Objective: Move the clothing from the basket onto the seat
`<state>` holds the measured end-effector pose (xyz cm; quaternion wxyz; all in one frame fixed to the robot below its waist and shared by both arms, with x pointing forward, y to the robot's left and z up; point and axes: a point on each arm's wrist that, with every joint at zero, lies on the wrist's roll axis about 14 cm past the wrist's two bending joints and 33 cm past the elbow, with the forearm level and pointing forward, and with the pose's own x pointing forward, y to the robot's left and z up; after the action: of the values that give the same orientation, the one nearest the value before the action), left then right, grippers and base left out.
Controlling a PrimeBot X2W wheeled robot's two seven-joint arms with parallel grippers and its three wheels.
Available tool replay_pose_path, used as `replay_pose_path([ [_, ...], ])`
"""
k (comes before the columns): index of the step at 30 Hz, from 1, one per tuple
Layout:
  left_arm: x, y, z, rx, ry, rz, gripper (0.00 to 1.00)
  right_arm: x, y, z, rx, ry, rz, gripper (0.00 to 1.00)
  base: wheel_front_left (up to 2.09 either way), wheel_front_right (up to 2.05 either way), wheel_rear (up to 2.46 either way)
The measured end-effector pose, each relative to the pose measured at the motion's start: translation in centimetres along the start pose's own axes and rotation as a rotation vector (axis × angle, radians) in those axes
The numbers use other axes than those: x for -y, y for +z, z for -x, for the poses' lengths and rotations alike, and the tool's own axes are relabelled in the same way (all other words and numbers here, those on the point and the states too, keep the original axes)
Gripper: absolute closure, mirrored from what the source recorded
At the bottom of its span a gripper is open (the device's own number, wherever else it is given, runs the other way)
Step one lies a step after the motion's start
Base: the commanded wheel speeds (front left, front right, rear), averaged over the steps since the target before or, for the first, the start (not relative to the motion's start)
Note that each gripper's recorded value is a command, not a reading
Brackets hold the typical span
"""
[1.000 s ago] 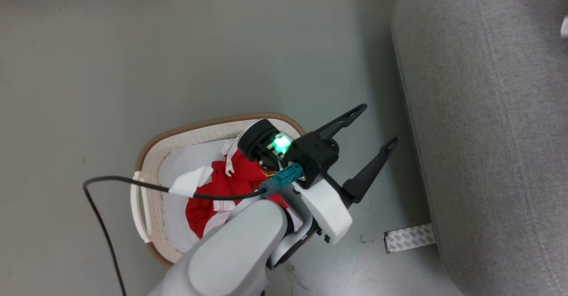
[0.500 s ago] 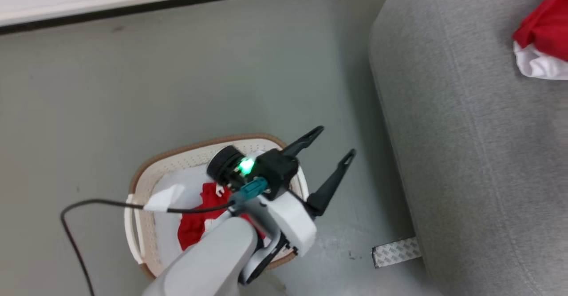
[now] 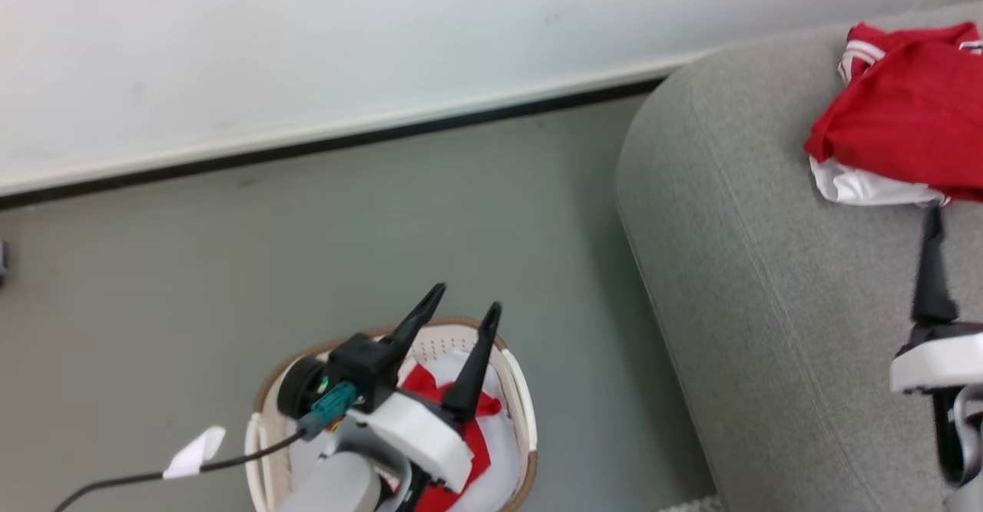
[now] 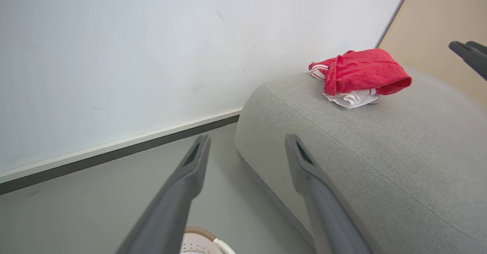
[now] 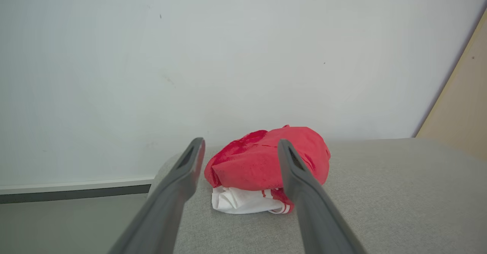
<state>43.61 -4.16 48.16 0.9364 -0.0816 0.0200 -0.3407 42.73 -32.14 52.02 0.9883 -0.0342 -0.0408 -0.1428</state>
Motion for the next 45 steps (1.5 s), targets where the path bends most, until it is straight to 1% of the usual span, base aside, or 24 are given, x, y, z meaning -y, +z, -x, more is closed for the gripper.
replay_pose_path([
  [5,-1.8,1.5,2.9,0.032,0.128,0.001,0.00,-3.5,0.7,2.7,0.019,0.103,-0.041,0.00,0.00,0.00,0.00],
  [8,-3.3,3.5,4.9,0.093,0.222,0.002,0.00,-5.1,0.8,4.3,0.021,0.148,-0.063,0.00,0.00,0.00,0.00],
  [14,-4.8,4.0,10.1,0.116,0.342,-0.017,0.00,-7.4,0.2,7.5,-0.001,0.211,-0.100,0.00,0.00,0.00,0.00],
  [21,-7.1,4.1,14.8,0.143,0.494,-0.011,0.00,-9.4,-0.4,9.9,-0.021,0.278,-0.113,0.00,0.00,0.00,0.00],
  [33,-8.5,3.7,18.1,0.146,0.574,-0.020,0.00,-11.5,-0.7,11.2,-0.041,0.337,-0.173,0.00,0.00,0.00,0.00],
  [45,-9.1,3.6,18.9,0.144,0.598,-0.025,0.00,-12.4,-1.0,11.3,-0.053,0.363,-0.180,0.00,0.00,0.00,0.00],
])
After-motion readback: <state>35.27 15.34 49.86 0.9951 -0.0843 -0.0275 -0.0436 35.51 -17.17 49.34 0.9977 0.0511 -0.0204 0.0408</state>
